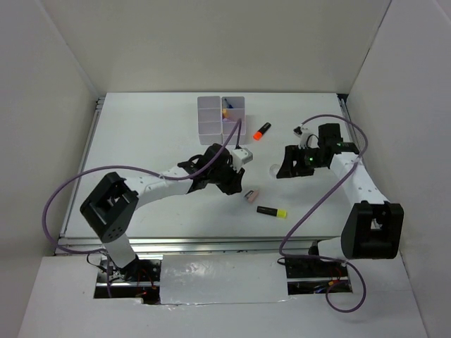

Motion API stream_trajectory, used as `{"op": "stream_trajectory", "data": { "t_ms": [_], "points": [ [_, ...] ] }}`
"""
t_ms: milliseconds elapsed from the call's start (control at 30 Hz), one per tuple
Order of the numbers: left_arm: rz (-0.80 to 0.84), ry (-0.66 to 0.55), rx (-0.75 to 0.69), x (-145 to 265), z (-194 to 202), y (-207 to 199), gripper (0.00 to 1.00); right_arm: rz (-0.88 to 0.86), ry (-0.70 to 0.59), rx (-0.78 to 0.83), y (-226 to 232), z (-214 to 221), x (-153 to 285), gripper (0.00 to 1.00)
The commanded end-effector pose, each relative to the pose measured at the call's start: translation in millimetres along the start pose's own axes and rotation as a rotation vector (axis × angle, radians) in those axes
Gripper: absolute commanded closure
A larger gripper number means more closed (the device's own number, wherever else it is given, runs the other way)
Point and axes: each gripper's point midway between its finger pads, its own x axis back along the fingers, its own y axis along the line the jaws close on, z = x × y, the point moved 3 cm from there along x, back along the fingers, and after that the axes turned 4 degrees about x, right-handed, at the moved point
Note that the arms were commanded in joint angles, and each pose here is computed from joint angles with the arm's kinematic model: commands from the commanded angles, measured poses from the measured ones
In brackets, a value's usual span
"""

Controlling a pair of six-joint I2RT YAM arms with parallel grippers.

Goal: Sort the stationery into containers
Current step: Grab a piece of stationery with the left arm

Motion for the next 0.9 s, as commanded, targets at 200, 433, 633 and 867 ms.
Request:
{"op": "stream_trajectory", "data": {
  "t_ms": [200,433,633,867],
  "points": [
    [0.062,0.002,0.013,-35.9,-1.7,-6.2,0.64,0.018,-0.114,-0.062,-14.8,-8.6,33.9,0.29],
    [0.073,0.000,0.000,-51.5,-4.0,-9.3,0.62,0.025,-0.109,-0.070,-19.4,-3.7,37.1,0.29],
    [0.048,0.017,-0.005,-66.5,1.0,-0.5,0.65,0.034,-0.117,-0.066,-20.9,-3.7,41.5,0.29],
    [0.021,0.046,-0.017,-78.4,7.2,8.0,0.70,0.032,-0.121,-0.055,-19.3,-2.3,43.9,0.29]
  ]
}}
